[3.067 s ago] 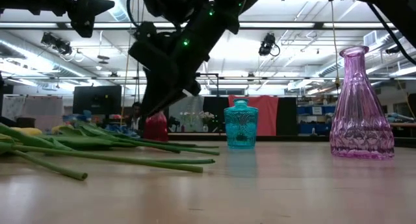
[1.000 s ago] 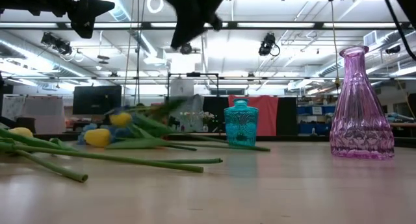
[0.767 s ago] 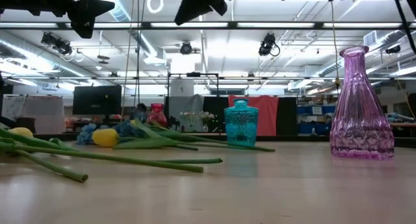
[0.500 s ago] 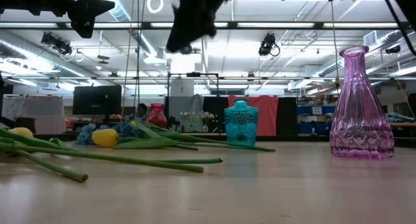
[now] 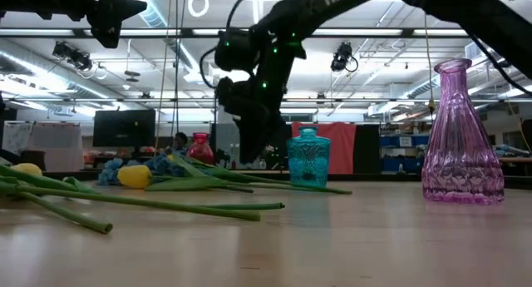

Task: Sort flowers into vase by color
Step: Put the left blue flower into the blue flower vase

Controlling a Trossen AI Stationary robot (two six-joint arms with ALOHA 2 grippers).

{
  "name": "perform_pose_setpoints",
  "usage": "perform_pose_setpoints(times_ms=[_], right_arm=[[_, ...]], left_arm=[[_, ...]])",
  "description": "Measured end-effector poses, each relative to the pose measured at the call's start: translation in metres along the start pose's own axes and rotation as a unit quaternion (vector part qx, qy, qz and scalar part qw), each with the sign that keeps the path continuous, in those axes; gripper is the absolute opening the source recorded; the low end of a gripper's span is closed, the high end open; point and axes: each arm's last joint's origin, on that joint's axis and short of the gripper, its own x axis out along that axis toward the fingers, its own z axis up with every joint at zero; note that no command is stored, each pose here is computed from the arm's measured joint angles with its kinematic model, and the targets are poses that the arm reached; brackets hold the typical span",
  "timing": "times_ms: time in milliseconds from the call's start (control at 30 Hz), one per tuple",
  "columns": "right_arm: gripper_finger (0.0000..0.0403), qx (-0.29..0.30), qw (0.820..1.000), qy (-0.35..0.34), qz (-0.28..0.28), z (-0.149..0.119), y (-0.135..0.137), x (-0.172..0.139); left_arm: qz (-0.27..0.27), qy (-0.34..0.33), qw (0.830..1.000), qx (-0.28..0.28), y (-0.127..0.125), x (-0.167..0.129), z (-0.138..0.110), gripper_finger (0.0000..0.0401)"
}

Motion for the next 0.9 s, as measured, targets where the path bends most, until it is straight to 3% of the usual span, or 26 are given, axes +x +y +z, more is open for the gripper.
perform_pose_setpoints(times_ms=[233, 667, 767, 900], right_arm=[[0.0201, -0.022, 0.999, 0.001, -0.037, 0.0, -0.007, 0.008], [0.0194, -0.048, 0.998, 0.013, -0.04, -0.002, -0.015, 0.037], [0.0169, -0.037, 0.998, 0.011, -0.039, -0.002, -0.016, 0.037], [0.0102, -0.032, 0.999, 0.005, -0.039, -0.001, -0.017, 0.037]], left_arm=[[0.0, 0.0, 1.0, 0.004, 0.0, 0.0, 0.0, 0.0168], [0.0, 0.002, 1.0, 0.004, 0.0, 0.0, 0.0, 0.0168], [0.001, 0.004, 1.0, 0.004, 0.0, 0.0, -0.001, 0.0168], [0.001, 0.004, 1.0, 0.004, 0.0, 0.0, -0.001, 0.0168]])
